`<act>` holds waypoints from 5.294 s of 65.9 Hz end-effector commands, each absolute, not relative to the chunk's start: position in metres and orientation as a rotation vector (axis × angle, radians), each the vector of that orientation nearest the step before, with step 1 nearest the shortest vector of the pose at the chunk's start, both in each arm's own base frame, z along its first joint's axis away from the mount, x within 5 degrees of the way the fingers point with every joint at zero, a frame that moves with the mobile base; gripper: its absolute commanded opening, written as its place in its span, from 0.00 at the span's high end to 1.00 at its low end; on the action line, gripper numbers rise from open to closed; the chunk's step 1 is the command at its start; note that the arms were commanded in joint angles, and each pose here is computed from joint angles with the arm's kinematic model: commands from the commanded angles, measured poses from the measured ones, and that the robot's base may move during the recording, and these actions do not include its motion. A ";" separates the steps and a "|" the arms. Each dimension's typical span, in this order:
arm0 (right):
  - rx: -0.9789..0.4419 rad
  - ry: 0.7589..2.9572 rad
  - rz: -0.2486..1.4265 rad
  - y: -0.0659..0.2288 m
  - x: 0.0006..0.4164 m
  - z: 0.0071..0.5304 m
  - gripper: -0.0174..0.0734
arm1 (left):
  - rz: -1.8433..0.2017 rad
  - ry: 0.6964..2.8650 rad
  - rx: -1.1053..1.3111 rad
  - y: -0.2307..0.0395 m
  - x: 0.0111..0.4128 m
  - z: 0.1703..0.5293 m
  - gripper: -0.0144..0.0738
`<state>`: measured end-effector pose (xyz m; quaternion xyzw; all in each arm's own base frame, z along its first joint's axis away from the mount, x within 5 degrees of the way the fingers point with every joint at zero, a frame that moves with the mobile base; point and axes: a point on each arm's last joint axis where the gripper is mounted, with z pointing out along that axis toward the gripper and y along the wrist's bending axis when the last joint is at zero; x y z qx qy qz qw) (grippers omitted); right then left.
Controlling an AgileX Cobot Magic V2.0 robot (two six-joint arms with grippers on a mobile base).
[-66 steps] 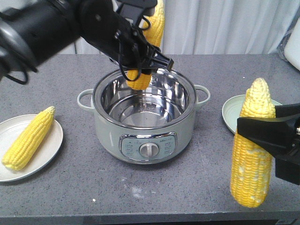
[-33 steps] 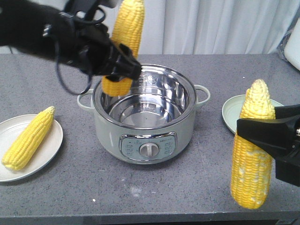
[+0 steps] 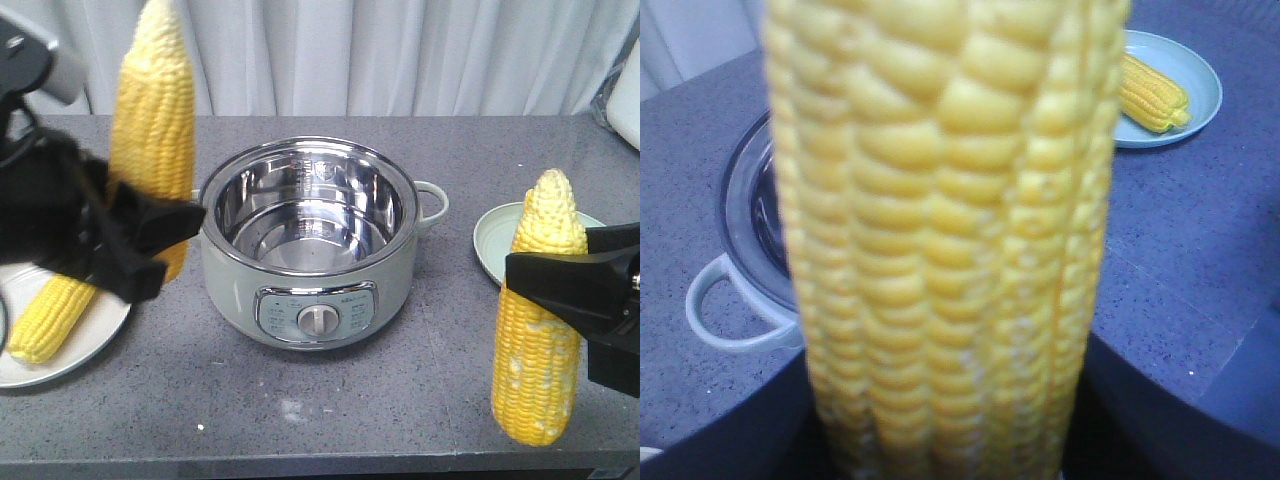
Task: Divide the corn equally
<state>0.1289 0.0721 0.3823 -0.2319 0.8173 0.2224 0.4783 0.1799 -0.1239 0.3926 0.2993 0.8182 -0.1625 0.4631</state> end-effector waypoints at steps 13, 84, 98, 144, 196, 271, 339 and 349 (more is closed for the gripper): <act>-0.524 1.917 0.547 0.071 0.130 0.395 0.59 | -0.433 1.856 0.661 -0.105 0.151 0.403 0.50; -0.525 1.919 0.547 0.071 0.130 0.395 0.59 | -0.433 1.891 0.680 -0.104 0.147 0.400 0.50; -0.525 1.919 0.547 0.071 0.130 0.395 0.59 | -0.433 1.891 0.680 -0.104 0.147 0.400 0.50; -0.528 1.922 0.549 0.072 0.129 0.395 0.59 | -0.433 1.891 0.680 -0.104 0.147 0.400 0.50; -0.528 1.922 0.549 0.072 0.129 0.395 0.59 | -0.433 1.891 0.680 -0.104 0.147 0.400 0.50; -0.529 1.923 0.549 0.072 0.129 0.395 0.59 | -0.433 1.891 0.680 -0.104 0.147 0.400 0.50; -0.529 1.923 0.549 0.072 0.129 0.395 0.59 | -0.433 1.891 0.680 -0.104 0.147 0.400 0.50; -0.529 1.923 0.549 0.072 0.129 0.395 0.59 | -0.433 1.891 0.680 -0.104 0.147 0.400 0.50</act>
